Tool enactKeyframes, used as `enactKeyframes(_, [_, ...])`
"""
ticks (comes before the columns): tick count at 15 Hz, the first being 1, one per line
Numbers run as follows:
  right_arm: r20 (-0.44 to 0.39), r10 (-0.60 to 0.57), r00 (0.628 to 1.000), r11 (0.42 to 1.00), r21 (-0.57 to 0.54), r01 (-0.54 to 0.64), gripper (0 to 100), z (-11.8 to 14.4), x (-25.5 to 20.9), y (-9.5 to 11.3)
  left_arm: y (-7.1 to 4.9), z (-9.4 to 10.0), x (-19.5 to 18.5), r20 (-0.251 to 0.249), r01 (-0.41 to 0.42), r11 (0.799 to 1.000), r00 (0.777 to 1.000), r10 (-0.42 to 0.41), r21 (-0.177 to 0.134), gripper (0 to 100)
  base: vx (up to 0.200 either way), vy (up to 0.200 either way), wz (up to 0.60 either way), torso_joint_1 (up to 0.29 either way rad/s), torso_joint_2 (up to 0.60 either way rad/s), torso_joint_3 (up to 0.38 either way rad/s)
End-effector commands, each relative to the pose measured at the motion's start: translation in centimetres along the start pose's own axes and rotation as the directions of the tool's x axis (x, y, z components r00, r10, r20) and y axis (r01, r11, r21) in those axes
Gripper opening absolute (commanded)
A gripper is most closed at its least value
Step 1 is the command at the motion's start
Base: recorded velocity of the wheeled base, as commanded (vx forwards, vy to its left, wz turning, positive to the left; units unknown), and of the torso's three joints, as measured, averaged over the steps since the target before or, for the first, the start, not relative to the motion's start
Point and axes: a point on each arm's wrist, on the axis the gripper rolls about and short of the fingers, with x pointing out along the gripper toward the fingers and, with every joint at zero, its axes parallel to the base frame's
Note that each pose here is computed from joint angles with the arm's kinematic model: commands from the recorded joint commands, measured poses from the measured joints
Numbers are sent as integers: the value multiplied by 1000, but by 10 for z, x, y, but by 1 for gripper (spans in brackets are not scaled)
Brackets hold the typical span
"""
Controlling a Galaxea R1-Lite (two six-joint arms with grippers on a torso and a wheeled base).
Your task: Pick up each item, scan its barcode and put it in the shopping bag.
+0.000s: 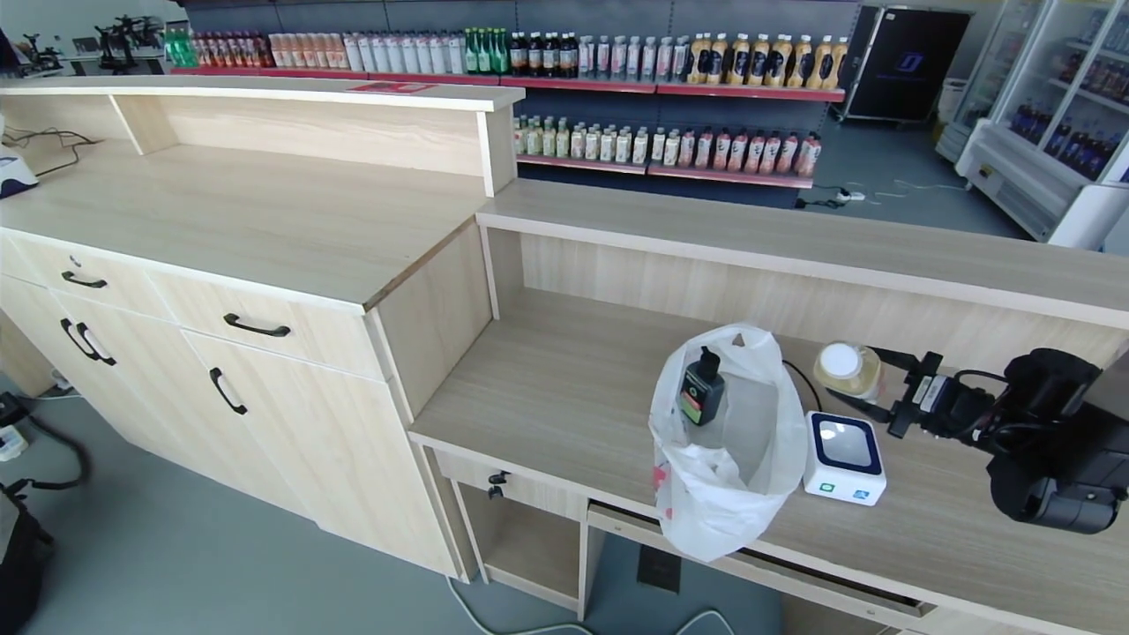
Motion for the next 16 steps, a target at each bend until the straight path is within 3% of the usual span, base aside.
enactKeyframes(1, [6, 11, 1000, 1000, 6, -11, 0, -12, -4, 5, 0, 0, 0, 0, 0, 1000, 1000, 0, -1, 100, 0, 0, 0, 0, 0, 0])
enactKeyframes(8, [41, 46, 998, 999, 19, -47, 0, -24, -5, 13, 0, 0, 0, 0, 0, 1000, 1000, 0, -1, 100, 0, 0, 0, 0, 0, 0])
enactKeyframes(16, [58, 44, 997, 999, -19, -43, 0, -33, -7, 6, 0, 0, 0, 0, 0, 1000, 1000, 0, -1, 100, 0, 0, 0, 0, 0, 0])
